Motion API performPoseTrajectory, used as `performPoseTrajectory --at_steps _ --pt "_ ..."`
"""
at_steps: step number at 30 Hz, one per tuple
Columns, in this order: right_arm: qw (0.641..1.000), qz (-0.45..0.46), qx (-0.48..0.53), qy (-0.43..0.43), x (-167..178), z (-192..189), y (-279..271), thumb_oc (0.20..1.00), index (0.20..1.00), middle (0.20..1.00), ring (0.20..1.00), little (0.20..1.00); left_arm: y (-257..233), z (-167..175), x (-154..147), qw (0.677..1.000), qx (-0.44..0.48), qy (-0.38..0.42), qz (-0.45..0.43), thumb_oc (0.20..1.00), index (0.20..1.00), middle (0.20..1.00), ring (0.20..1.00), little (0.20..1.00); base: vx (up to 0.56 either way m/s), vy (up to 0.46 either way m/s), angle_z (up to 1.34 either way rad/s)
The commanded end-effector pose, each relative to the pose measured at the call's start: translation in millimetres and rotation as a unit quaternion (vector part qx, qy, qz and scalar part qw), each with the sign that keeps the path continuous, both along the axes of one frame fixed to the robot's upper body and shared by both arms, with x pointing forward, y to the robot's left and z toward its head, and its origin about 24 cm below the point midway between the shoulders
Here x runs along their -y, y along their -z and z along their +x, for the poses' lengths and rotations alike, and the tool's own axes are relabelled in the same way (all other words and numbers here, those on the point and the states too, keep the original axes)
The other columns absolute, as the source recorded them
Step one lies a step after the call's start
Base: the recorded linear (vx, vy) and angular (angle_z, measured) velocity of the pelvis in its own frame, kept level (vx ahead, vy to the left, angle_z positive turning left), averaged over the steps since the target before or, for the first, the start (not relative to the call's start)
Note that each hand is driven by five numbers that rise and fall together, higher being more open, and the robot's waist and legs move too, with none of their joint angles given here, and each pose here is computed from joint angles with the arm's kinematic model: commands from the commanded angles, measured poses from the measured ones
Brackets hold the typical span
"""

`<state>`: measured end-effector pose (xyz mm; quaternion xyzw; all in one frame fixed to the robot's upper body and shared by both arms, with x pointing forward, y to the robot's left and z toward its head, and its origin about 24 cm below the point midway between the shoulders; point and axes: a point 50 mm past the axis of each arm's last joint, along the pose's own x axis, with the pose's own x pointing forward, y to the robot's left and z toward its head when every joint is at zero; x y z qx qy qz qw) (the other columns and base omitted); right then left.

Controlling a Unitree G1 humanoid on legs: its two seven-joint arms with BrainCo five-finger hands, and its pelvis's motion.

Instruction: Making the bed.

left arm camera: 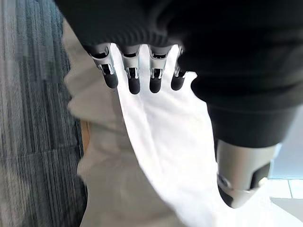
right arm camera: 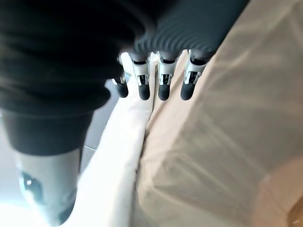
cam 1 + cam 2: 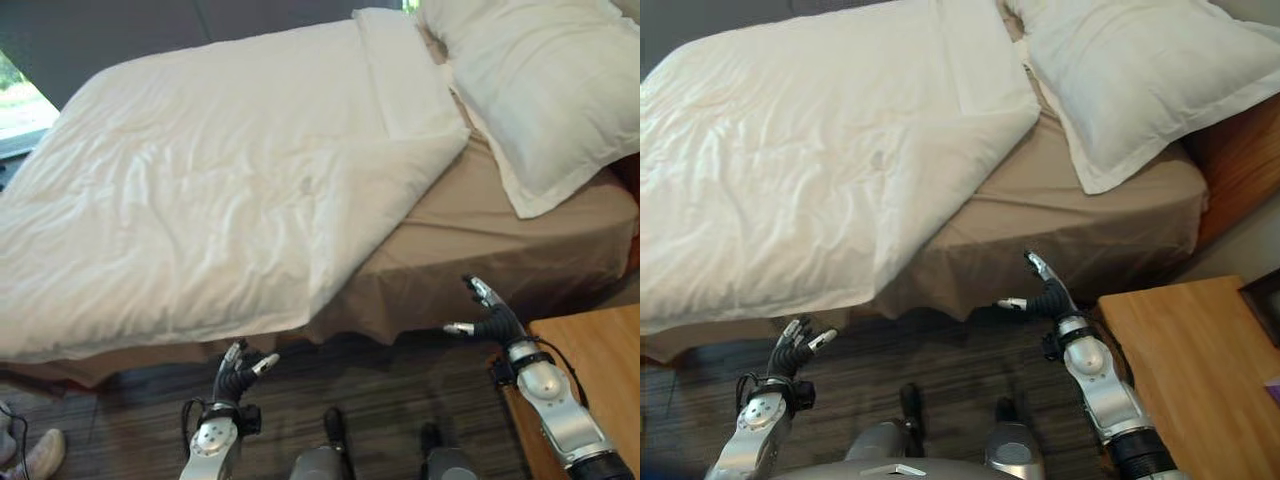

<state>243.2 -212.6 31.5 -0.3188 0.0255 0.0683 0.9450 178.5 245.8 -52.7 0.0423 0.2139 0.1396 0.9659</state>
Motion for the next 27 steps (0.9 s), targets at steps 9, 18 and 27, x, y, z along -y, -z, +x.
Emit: performPoseTrajectory --at_steps 9,18,27 --pt "0.966 -0.136 0.220 -0.025 -23.0 67.4 -99.5 1.000 1.000 1.000 1.000 1.000 -48.9 36.4 -34.6 0.990 0.073 0.049 0.108 1.000 1.000 1.000 1.000 1.000 0.12 0.091 0.14" --pt "0.925 -0.194 0.317 -0.082 -87.5 120.3 -177.5 1.000 1.000 1.000 1.000 1.000 -45.3 48.4 -29.5 0.990 0.061 0.080 0.095 1.000 1.000 1.000 1.000 1.000 0.17 -0.036 0.63" --pt "0.911 -0.283 0.300 -0.032 -91.9 162.5 -212.5 1.000 1.000 1.000 1.000 1.000 -46.6 53.8 -36.0 0.987 0.058 0.091 0.121 1.000 1.000 1.000 1.000 1.000 0.08 -0.046 0.08"
